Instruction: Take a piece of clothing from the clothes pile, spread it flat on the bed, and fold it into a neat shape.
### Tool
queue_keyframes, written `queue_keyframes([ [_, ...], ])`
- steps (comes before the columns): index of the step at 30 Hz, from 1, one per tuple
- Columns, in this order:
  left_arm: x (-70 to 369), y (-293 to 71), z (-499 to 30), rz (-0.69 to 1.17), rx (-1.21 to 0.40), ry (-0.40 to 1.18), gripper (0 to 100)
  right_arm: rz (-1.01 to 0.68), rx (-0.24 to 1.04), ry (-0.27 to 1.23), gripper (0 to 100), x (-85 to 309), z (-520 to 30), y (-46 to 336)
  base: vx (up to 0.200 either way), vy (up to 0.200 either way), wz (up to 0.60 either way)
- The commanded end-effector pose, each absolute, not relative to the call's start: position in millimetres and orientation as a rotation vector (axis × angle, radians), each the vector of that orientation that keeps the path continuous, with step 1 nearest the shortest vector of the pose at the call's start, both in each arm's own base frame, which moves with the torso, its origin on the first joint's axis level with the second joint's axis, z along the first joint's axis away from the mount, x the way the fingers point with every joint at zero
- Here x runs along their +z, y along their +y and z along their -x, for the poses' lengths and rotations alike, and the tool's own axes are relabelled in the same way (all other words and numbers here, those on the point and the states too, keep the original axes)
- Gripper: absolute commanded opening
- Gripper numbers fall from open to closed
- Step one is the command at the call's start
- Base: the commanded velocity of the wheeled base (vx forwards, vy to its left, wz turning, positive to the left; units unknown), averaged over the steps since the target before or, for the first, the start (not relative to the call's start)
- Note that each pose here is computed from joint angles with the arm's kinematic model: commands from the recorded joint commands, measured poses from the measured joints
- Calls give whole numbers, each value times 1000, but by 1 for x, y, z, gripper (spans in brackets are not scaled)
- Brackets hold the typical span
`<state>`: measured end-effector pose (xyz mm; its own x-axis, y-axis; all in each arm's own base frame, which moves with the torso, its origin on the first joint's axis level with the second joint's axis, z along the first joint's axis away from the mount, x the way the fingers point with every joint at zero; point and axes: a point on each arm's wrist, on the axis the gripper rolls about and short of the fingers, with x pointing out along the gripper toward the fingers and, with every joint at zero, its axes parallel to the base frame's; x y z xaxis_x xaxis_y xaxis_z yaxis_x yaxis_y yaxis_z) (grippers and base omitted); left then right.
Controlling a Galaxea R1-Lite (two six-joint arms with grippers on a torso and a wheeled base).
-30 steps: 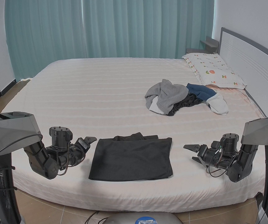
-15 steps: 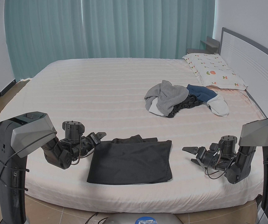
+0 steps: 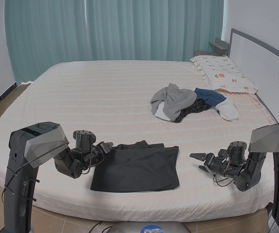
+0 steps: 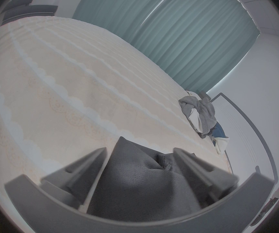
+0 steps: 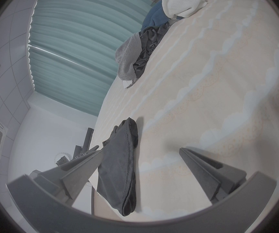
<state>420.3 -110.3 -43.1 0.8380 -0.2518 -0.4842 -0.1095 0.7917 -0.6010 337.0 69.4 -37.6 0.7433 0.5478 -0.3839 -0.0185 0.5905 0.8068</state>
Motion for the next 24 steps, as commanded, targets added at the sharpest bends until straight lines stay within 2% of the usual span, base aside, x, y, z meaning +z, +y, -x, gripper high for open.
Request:
queue_keyframes([
  [1, -46, -109, -421, 653, -38, 566, 0, -888, 360, 670, 100, -38, -337, 69, 0, 0, 0],
  [9, -43, -99, -425, 659, 87, 487, 0, -886, 363, 671, 100, -38, -337, 71, 0, 0, 0],
  [19, -51, -99, -424, 661, 107, 498, 0, -883, 366, 670, 100, -39, -338, 72, 0, 0, 0],
  [24, -50, -99, -423, 671, 110, 501, 0, -867, 400, 653, 100, -34, -346, 86, 0, 0, 0],
])
